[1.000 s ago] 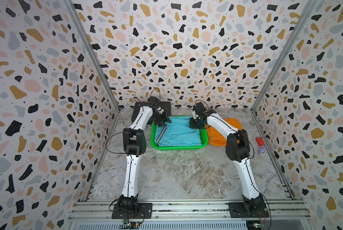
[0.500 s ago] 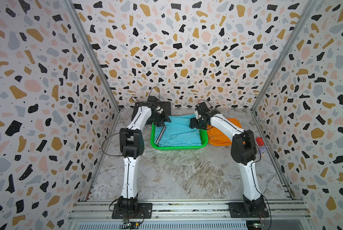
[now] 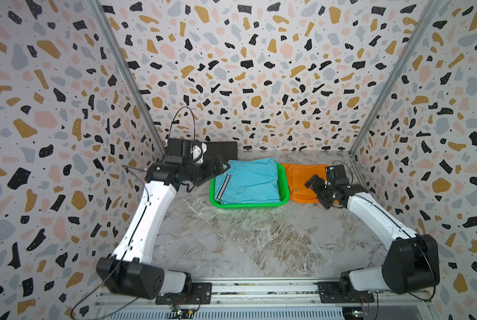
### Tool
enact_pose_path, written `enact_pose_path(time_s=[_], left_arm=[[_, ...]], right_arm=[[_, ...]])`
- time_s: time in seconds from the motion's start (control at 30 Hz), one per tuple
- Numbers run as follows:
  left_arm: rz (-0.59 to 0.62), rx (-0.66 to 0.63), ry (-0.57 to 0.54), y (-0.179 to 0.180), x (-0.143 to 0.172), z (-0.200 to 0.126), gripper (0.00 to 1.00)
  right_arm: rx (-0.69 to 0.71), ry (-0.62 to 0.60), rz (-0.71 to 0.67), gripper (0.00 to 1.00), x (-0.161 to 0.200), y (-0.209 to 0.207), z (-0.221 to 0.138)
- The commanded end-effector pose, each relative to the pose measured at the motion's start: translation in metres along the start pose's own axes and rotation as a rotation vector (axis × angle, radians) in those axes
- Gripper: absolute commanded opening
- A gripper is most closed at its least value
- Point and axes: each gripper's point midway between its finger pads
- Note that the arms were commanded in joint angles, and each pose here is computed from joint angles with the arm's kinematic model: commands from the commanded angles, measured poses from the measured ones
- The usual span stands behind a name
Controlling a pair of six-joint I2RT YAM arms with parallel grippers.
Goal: Put the folded long pants in the basket
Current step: Place the long pant in the basket, then move the long pant to the center of the board.
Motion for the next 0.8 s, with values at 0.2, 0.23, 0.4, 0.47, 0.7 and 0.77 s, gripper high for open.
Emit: enact_pose_path(time_s=[0.2, 0.23, 0.4, 0.47, 0.7, 0.77], left_arm=[[-0.089, 0.046, 0.073, 0.023, 0.052, 0.011, 1.0], [-0.089, 0.049, 0.074, 0.022, 0.055, 0.009, 1.0], [-0.097, 0.064, 0.082, 0.018, 0.061, 0.001, 1.0], [-0.1, 0.055, 0.079, 0.019, 0.063, 0.0, 1.0], [-0.135, 0.025, 0.084, 0.027, 0.066, 0.002, 1.0], [-0.136, 0.011, 0.071, 0.028, 0.064, 0.0, 1.0]], right_arm=[[0.03, -0.06, 0.192, 1.0, 0.007, -0.042, 0.033], [0.043, -0.078, 0.19, 1.0, 0.003, -0.045, 0.036], [0.046, -0.159, 0.126, 1.0, -0.025, -0.032, 0.046], [0.053, -0.164, 0.133, 1.0, -0.034, -0.031, 0.053], [0.056, -0.146, 0.161, 1.0, -0.057, -0.035, 0.089], [0.064, -0.142, 0.137, 1.0, -0.064, -0.033, 0.098]])
Point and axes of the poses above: each gripper's point midway between its finger pads, its own z axis out along the fingers, its own y axis along the line the jaws close on, x = y × z, and after that the axes turned 1 degree about -z, right-handed
